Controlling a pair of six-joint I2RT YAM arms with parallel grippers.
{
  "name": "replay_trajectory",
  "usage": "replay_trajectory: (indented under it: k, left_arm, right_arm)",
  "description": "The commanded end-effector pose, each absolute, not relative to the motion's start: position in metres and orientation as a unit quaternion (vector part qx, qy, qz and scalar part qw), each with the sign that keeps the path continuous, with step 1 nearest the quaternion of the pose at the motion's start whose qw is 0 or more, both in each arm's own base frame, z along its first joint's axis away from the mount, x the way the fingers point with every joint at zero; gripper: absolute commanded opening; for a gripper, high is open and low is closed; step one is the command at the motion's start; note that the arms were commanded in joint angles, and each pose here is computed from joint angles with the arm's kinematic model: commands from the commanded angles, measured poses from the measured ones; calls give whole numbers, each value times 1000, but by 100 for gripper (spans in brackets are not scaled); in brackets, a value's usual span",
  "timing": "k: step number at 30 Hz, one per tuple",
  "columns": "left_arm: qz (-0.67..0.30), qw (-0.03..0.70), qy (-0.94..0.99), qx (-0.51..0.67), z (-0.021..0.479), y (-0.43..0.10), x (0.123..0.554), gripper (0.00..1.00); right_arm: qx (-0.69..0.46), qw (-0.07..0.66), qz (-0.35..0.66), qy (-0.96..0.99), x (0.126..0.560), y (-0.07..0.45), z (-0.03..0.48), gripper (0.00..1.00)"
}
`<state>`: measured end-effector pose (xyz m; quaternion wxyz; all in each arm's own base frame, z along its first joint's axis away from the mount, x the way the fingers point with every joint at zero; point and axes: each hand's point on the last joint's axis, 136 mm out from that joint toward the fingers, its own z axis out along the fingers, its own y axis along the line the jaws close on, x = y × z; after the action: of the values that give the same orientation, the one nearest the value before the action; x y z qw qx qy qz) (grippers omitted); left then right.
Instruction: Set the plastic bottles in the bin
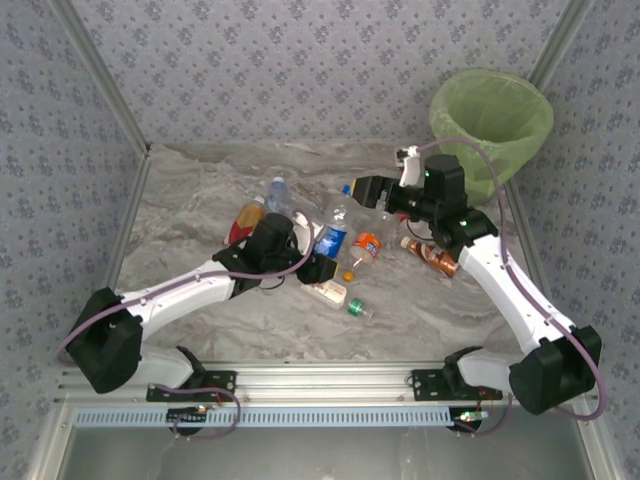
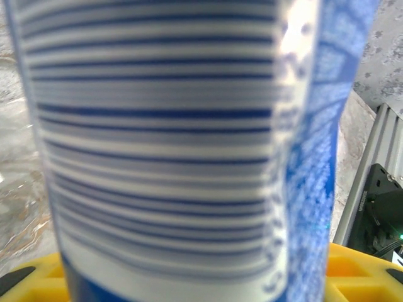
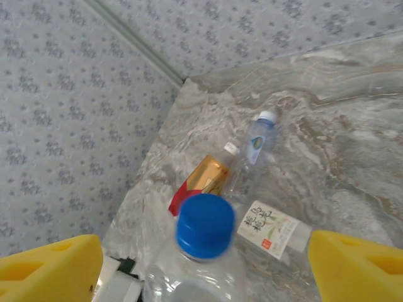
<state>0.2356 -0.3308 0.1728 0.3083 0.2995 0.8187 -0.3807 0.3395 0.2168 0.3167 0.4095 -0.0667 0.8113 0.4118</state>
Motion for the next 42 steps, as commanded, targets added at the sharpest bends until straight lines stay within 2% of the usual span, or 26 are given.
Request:
replay_trajectory:
  k: [1,11,18,22,24,27,28,36,42]
  left_arm:
    - [-409,330,784,330,199,-349,234,52]
    - [-417,326,782,328,198,-354,233,52]
    - [-416,321,785,327,195,-355,234,54]
    - [-413,321,788,325,194,-354,234,56]
    - [-408,322,792,320,193,-353,236,63]
    - [-389,327,807,301,191,-347,243,94]
    - [-385,331,808,298,191,-346,244,99]
    - [-381,410,788,256,217,-321,254,99]
    - [-305,500,807,68,215,-244,295,99]
  right_arm:
    - [-53,407,381,829,349,214,318,76]
    - [-77,365,377,848,357,235,297,61]
    - [-87,368,372,848,356,235,296,31]
    - [-87,377,364,847,356,232,298,18]
    - [-93,381,371,841,355,232,302,11]
    - [-100,392,381,831,354,231,309,0]
    - [-100,395,380,830,354,229,312,0]
    - [-73,439,345,826,374,191,328,0]
    - [-38,501,321,803,395,147,366,0]
